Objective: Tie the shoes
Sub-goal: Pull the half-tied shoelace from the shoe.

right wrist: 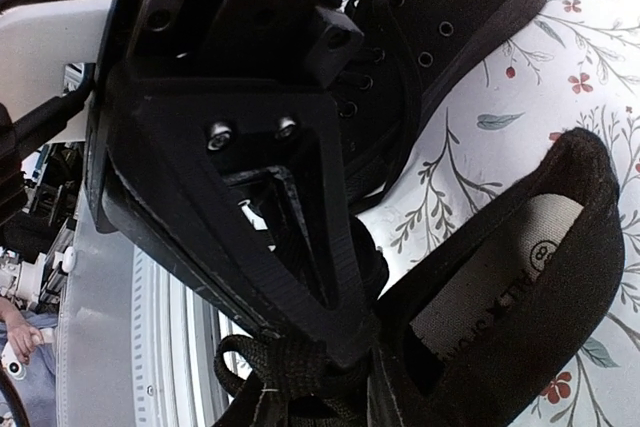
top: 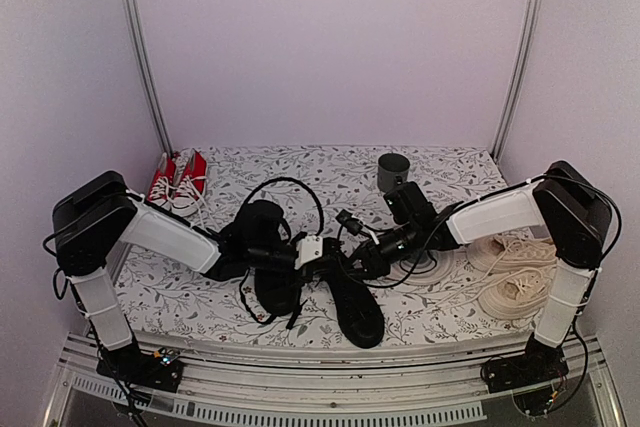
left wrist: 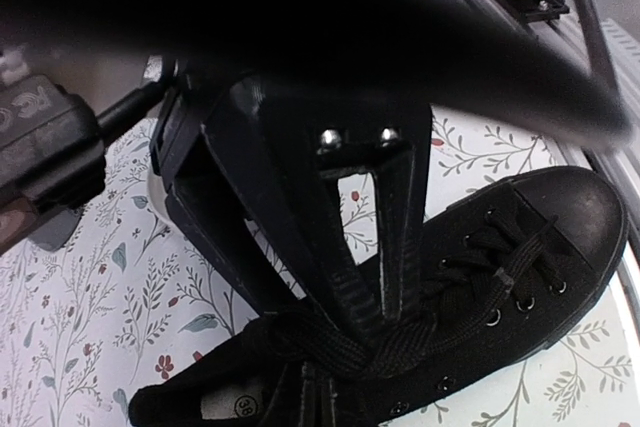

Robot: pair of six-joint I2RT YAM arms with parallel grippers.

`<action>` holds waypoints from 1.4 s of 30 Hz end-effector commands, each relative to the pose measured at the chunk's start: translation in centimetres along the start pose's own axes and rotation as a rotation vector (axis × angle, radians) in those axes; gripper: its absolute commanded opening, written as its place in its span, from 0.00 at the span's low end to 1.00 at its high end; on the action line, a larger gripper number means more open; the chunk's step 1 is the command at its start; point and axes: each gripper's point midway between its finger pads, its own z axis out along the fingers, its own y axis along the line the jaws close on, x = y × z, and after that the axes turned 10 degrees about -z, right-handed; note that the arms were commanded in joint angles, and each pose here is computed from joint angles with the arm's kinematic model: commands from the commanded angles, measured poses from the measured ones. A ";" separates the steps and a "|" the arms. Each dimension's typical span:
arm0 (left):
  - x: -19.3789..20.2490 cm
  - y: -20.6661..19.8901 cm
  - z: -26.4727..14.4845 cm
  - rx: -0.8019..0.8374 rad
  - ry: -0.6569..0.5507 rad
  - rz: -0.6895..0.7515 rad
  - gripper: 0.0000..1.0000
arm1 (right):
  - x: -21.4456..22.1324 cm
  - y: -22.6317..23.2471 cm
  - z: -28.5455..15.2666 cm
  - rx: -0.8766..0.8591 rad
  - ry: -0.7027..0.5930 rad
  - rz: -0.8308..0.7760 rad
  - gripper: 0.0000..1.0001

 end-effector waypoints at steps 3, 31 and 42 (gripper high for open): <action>-1.1 0.6 -0.3 -0.009 -0.046 0.003 0.00 | -0.4 -0.2 0.3 0.024 -0.019 0.006 0.28; 2.3 1.4 -2.1 -0.038 0.101 -0.018 0.42 | -0.3 -0.1 -1.6 0.040 0.015 0.025 0.10; 3.1 2.3 -1.2 -0.057 0.132 -0.025 0.36 | -0.7 -0.6 -1.7 0.074 0.022 0.035 0.15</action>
